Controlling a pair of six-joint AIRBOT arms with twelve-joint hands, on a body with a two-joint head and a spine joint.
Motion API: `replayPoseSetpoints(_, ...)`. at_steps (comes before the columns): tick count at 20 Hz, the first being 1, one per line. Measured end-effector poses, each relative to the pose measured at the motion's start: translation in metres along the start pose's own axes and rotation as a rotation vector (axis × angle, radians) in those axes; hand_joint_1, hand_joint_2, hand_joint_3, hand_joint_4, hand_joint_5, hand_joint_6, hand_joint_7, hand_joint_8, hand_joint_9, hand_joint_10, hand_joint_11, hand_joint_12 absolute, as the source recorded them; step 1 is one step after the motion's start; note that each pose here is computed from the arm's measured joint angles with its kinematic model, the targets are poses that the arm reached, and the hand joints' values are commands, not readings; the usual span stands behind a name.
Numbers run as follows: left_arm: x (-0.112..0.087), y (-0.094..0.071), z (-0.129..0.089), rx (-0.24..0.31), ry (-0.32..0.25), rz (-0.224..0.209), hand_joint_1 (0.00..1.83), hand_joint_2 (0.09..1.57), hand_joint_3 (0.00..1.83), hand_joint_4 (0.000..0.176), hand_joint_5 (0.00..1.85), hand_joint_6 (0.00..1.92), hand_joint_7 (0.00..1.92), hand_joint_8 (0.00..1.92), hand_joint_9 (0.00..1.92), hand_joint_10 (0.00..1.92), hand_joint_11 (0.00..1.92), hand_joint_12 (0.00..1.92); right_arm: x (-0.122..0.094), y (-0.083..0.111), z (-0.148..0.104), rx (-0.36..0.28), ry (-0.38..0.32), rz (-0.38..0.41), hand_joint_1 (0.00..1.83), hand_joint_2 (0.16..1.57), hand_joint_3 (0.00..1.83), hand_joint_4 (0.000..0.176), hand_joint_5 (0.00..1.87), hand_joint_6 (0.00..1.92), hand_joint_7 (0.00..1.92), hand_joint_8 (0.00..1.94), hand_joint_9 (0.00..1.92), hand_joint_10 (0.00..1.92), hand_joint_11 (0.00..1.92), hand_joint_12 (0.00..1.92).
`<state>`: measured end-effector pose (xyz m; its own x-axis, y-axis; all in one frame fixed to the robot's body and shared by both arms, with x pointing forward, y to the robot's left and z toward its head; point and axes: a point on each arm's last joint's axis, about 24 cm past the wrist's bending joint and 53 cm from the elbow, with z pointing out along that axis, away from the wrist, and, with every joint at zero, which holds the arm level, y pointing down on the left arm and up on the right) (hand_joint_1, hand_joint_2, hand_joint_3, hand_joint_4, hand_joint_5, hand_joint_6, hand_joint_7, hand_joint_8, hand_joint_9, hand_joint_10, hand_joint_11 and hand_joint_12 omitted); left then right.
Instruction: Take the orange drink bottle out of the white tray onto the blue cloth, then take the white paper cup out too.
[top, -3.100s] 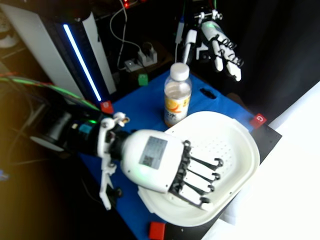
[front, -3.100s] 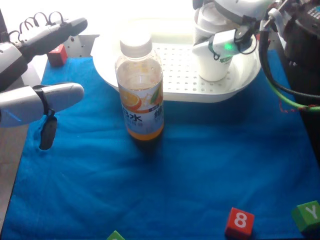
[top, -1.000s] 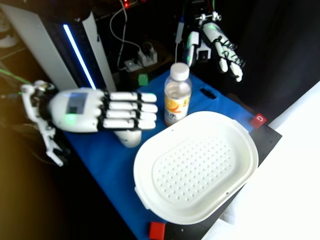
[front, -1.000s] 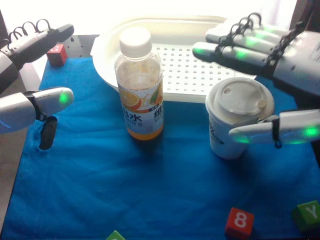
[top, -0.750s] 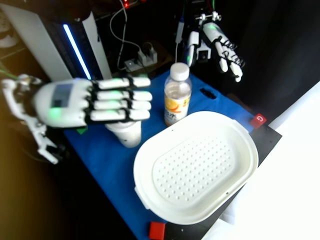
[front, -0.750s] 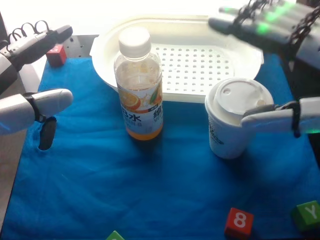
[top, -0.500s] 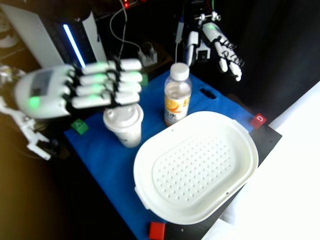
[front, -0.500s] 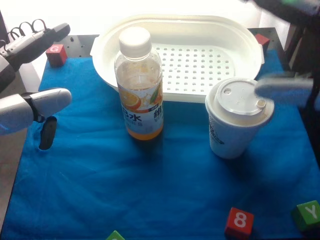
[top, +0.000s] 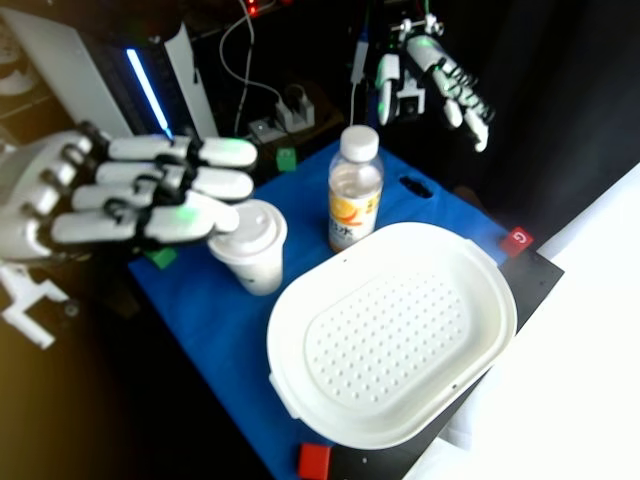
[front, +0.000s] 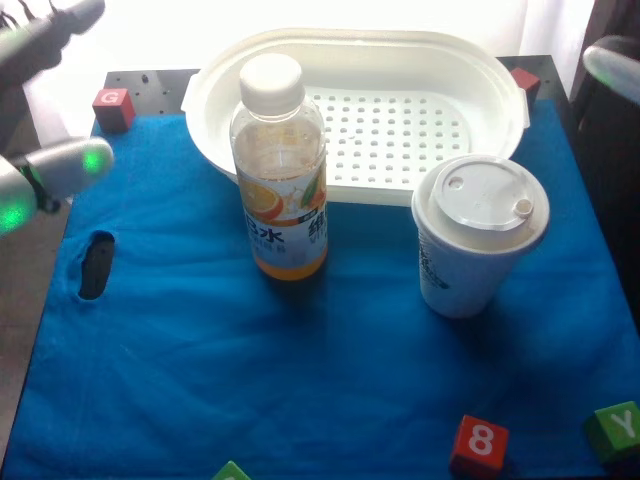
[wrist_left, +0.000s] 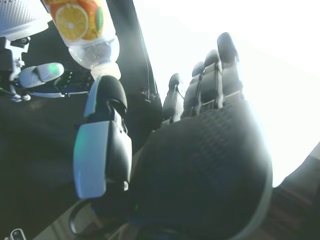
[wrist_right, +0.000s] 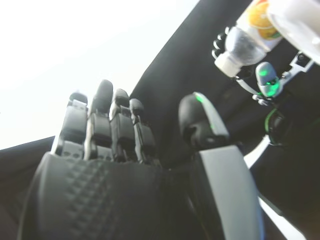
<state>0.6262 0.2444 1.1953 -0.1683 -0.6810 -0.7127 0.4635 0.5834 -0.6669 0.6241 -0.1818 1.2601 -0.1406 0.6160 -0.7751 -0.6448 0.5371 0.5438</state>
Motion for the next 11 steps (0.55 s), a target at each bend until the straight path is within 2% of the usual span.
replayPoseSetpoints(1,-0.005,-0.004,0.000,0.018,-0.019,0.010,0.49,1.30,0.00,0.105,0.04,0.01,0.03,0.00,0.11,0.01,0.00,0.61,-0.005,0.002,-0.001,-0.006,-0.012,-0.005,0.66,1.40,0.00,0.000,0.11,0.12,0.24,0.06,0.00,0.96,0.00,1.69)
replayPoseSetpoints(2,-0.009,-0.010,-0.001,0.035,-0.027,0.022,0.52,1.29,0.00,0.110,0.04,0.00,0.04,0.00,0.11,0.00,0.00,0.61,-0.011,0.005,-0.002,-0.012,-0.030,-0.006,0.61,1.39,0.00,0.000,0.09,0.13,0.24,0.06,0.00,0.87,0.00,1.70)
replayPoseSetpoints(3,-0.014,-0.017,-0.002,0.059,-0.043,0.032,0.53,1.28,0.00,0.121,0.04,0.00,0.05,0.00,0.09,0.00,0.00,0.60,-0.019,0.009,-0.003,-0.026,-0.055,-0.007,0.64,1.38,0.00,0.000,0.05,0.25,0.26,0.13,0.00,0.99,0.00,1.74)
replayPoseSetpoints(4,-0.019,-0.021,-0.002,0.073,-0.057,0.036,0.56,1.27,0.00,0.152,0.03,0.00,0.03,0.00,0.06,0.00,0.00,0.50,-0.023,0.012,-0.004,-0.036,-0.066,-0.011,0.65,1.38,0.00,0.000,0.01,0.34,0.22,0.16,0.00,1.05,0.00,1.75)
replayPoseSetpoints(5,-0.029,-0.028,-0.004,0.100,-0.082,0.055,0.60,1.27,0.00,0.168,0.02,0.00,0.01,0.00,0.02,0.00,0.00,0.37,-0.031,0.019,-0.007,-0.052,-0.084,-0.018,0.64,1.39,0.00,0.007,0.00,0.35,0.20,0.16,0.00,1.03,0.00,1.75)
replayPoseSetpoints(6,-0.040,-0.034,-0.005,0.117,-0.121,0.073,0.63,1.24,0.00,0.174,0.05,0.01,0.00,0.00,0.02,0.01,0.00,0.34,-0.041,0.026,-0.010,-0.073,-0.106,-0.033,0.59,1.38,0.00,0.027,0.00,0.35,0.18,0.16,0.00,0.95,0.00,1.74)
replayPoseSetpoints(7,-0.043,-0.036,-0.006,0.124,-0.132,0.075,0.63,1.23,0.00,0.176,0.05,0.01,0.00,0.00,0.00,0.00,0.00,0.20,-0.044,0.028,-0.011,-0.081,-0.116,-0.034,0.59,1.37,0.00,0.039,0.00,0.32,0.15,0.16,0.00,0.90,0.00,1.72)
replayPoseSetpoints(8,-0.048,-0.042,-0.008,0.146,-0.158,0.076,0.66,1.20,0.00,0.176,0.01,0.00,0.00,0.00,0.00,0.00,0.00,0.20,-0.054,0.034,-0.014,-0.099,-0.143,-0.041,0.60,1.35,0.00,0.050,0.00,0.18,0.09,0.13,0.00,0.83,0.00,1.75)
replayPoseSetpoints(9,-0.051,-0.047,-0.009,0.158,-0.166,0.076,0.69,1.18,0.00,0.168,0.00,0.00,0.00,0.00,0.00,0.00,0.00,0.05,-0.061,0.039,-0.016,-0.115,-0.163,-0.048,0.61,1.33,0.00,0.059,0.00,0.04,0.03,0.10,0.00,0.81,0.00,1.73)
replayPoseSetpoints(11,-0.057,-0.058,-0.013,0.194,-0.188,0.087,0.65,1.16,0.00,0.176,0.00,0.00,0.00,0.00,0.00,0.00,0.00,0.00,-0.074,0.052,-0.022,-0.148,-0.197,-0.059,0.64,1.24,0.00,0.094,0.00,0.00,0.00,0.00,0.00,0.44,0.00,1.91)
